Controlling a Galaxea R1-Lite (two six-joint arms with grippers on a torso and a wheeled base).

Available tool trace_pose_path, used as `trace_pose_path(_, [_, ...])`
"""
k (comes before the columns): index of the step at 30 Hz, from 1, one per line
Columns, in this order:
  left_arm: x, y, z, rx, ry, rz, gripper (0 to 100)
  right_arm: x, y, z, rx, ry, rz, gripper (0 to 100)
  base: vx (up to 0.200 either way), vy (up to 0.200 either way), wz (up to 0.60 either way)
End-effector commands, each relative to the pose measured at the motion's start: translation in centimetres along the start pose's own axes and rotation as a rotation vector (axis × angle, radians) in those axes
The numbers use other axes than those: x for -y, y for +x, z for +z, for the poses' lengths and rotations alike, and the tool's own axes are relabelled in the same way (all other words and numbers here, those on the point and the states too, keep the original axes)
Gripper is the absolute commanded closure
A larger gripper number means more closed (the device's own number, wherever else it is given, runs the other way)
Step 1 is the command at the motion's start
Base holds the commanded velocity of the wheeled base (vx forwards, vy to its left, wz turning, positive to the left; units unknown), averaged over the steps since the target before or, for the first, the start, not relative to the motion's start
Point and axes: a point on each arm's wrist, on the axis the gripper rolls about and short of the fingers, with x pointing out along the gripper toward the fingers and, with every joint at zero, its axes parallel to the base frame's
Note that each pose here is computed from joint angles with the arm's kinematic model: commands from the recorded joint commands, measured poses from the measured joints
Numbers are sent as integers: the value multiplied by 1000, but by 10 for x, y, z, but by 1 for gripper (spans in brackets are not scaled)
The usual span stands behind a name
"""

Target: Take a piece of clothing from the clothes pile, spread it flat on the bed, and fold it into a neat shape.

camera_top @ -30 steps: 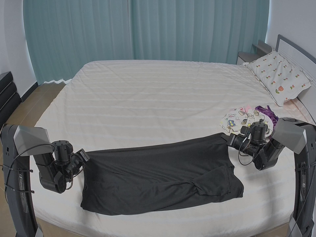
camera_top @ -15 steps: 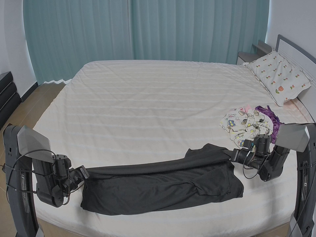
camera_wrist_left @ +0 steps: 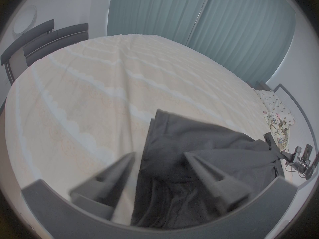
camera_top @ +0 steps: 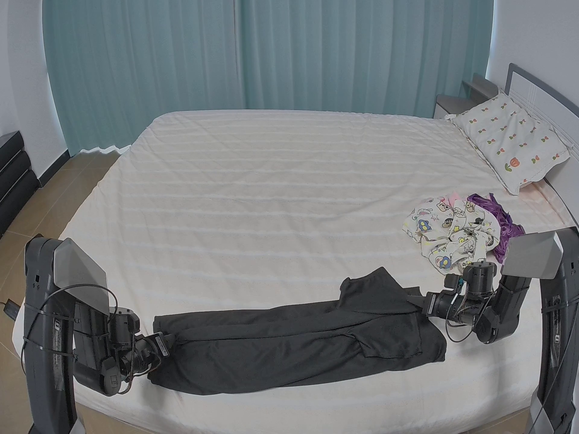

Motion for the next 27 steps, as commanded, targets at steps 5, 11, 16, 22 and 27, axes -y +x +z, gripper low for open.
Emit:
trace_pose_path(5, [0,-13,16,61,-119,-12,0,4,-11,17,54,20,-12,0,0,0,0])
trace_pose_path(11, [6,-37,38,131,-253,-84,0,-8,-13,28,82,105,21,0,0,0,0])
trace_pose_path(16, [15,-51,56,190,-420,-170,0,-19,-1,34,91,129,59,0,0,0,0])
trace_pose_path(22, [21,-51,52,158,-538,-195,0,-36,16,29,2,148,77,0,0,0,0])
trace_pose_path(27, [21,-45,45,126,-571,-184,0,-29,21,32,-38,163,48,0,0,0,0])
